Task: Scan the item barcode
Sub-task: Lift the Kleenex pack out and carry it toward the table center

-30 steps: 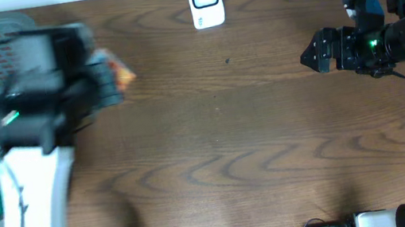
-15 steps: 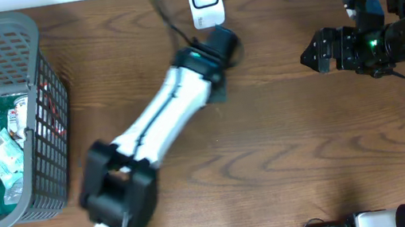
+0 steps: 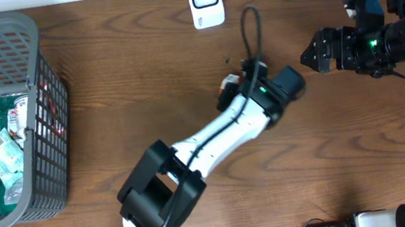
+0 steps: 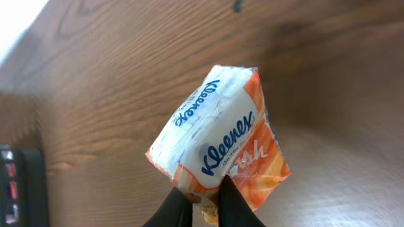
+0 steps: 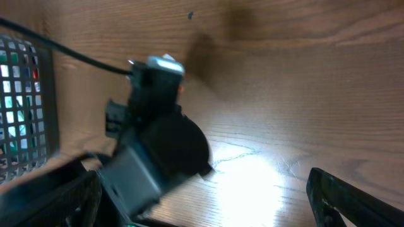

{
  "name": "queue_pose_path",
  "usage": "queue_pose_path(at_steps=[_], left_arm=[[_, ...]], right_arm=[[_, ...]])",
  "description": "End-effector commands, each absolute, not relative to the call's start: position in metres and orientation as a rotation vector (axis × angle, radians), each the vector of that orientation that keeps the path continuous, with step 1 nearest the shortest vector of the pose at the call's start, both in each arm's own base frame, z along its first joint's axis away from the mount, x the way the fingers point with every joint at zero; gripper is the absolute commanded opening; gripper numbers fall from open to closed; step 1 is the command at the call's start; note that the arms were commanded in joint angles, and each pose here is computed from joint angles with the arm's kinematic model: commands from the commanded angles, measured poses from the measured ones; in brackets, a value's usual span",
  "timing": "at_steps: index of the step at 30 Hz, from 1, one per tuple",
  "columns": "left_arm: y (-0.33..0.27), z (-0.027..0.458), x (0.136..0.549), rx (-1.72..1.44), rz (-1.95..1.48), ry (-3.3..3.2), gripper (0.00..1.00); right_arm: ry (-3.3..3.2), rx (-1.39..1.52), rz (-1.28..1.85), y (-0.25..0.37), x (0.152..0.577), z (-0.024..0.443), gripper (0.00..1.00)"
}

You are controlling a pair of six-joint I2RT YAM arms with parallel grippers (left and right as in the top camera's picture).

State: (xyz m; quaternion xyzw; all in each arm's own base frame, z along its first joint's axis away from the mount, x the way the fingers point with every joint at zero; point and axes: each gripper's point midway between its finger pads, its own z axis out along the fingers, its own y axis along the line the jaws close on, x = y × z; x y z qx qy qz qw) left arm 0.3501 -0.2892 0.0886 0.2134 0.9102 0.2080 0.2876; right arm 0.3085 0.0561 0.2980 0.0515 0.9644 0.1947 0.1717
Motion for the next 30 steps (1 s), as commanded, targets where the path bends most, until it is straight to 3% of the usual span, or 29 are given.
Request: queue_pose_path(at_steps=[1, 8, 15, 21, 30], left_arm=[[-0.297, 0.093, 0.341, 0.707, 0.64, 2.352, 0.12], [-0.32, 0.09, 0.334, 1.057, 0.705, 2.23, 0.11], [-0.321, 0.082, 0.331, 1.147, 0.686, 2.241, 0.11], [-0.301, 0.067, 0.329, 1.304, 0.794, 2.213, 0.11], [-0.248, 0.054, 0.35, 1.231, 0.916, 2.299, 0.11]], right_arm=[[2.724, 0.136, 0.568, 0.061, 0.309, 0.304, 0.99], [2.724, 0.136, 0.568, 0.061, 0.309, 0.304, 0.99], [2.724, 0.136, 0.569, 0.061, 0.309, 0.304, 0.99], [2.724, 0.136, 0.569, 0.061, 0.309, 0.304, 0.99], [2.724, 0.136, 0.568, 0.061, 0.309, 0.304, 0.99]])
